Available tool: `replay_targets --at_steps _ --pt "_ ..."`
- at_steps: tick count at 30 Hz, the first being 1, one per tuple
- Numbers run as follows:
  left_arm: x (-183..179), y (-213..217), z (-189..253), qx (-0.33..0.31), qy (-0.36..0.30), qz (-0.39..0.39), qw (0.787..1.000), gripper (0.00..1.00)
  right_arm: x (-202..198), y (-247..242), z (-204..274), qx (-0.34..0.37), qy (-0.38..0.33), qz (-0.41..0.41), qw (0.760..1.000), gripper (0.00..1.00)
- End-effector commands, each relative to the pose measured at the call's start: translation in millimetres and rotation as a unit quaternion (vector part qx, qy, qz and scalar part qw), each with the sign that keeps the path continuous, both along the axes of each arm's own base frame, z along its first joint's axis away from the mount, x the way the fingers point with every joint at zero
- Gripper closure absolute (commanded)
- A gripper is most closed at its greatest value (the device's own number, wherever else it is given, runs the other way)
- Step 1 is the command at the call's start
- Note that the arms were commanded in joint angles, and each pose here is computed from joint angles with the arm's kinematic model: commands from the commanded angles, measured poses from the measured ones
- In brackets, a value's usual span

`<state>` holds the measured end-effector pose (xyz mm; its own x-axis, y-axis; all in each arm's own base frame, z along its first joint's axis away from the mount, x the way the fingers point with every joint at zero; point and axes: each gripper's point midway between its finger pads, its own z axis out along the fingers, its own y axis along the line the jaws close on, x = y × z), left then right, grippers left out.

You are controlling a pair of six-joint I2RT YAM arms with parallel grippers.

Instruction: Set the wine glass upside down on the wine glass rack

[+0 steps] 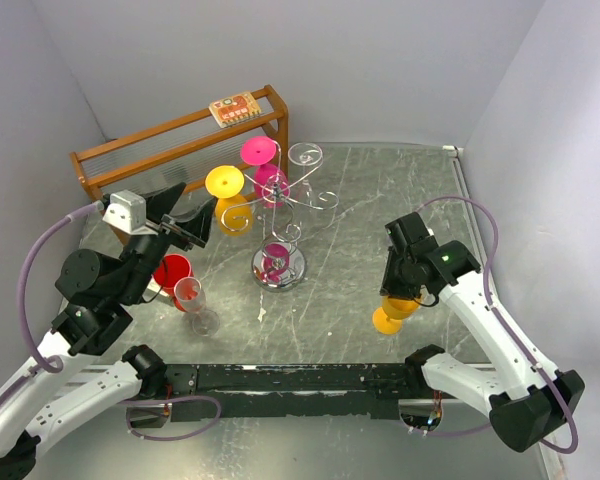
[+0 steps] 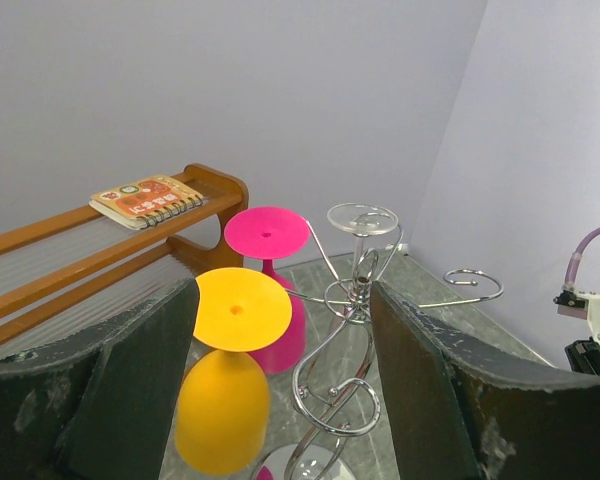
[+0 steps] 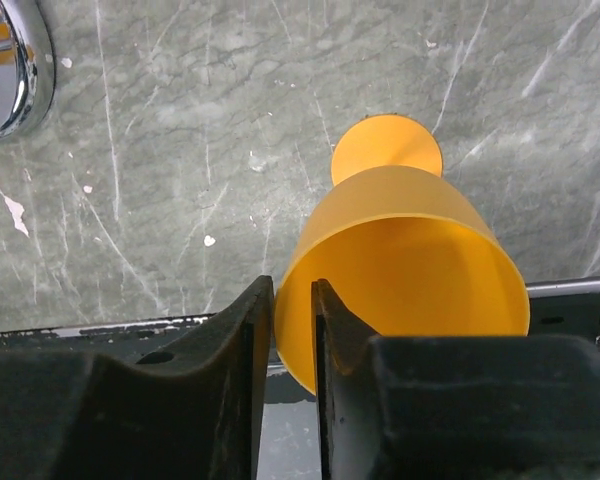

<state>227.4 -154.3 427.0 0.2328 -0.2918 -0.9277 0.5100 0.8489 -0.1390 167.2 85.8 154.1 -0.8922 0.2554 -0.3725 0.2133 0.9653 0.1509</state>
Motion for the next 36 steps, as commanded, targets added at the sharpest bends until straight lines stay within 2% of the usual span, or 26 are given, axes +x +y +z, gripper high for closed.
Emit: replay_targets --at_steps 1,7,10,13,19,23,27,32,36 --pt "1 2 2 -0.007 -0.005 0.007 1.0 0.2 8 -4 2 -0.012 -0.017 -0.008 1.0 0.8" --pt "1 2 2 -0.007 -0.004 0.006 1.0 0.2 15 -4 9 -0.016 -0.029 -0.009 0.999 0.94" --pt "-3 -4 8 -0.011 -0.015 -0.014 1.0 0.17 24 -11 23 -0.028 -0.058 -0.032 0.997 1.0" --pt "-15 -21 21 -0.012 -0.044 -0.069 0.997 0.15 42 -18 38 -0.034 -0.113 -0.065 0.991 1.0" --pt "-23 -45 39 -0.02 -0.053 -0.134 0.989 0.12 85 -4 93 0.03 -0.247 -0.09 0.964 1.0" --pt "-21 -58 42 -0.024 -0.045 -0.159 0.986 0.1 100 -16 140 0.045 -0.345 -0.132 0.928 1.0" --pt "-20 -70 49 -0.043 -0.034 -0.185 0.981 0.1 108 -26 189 0.076 -0.44 -0.164 0.88 1.0" --pt "-22 -91 63 -0.087 -0.022 -0.243 0.966 0.12 108 -20 259 0.144 -0.554 -0.146 0.807 1.0" --pt "-28 -100 80 -0.129 -0.016 -0.283 0.95 0.13 99 -6 314 0.208 -0.636 -0.104 0.736 1.0"
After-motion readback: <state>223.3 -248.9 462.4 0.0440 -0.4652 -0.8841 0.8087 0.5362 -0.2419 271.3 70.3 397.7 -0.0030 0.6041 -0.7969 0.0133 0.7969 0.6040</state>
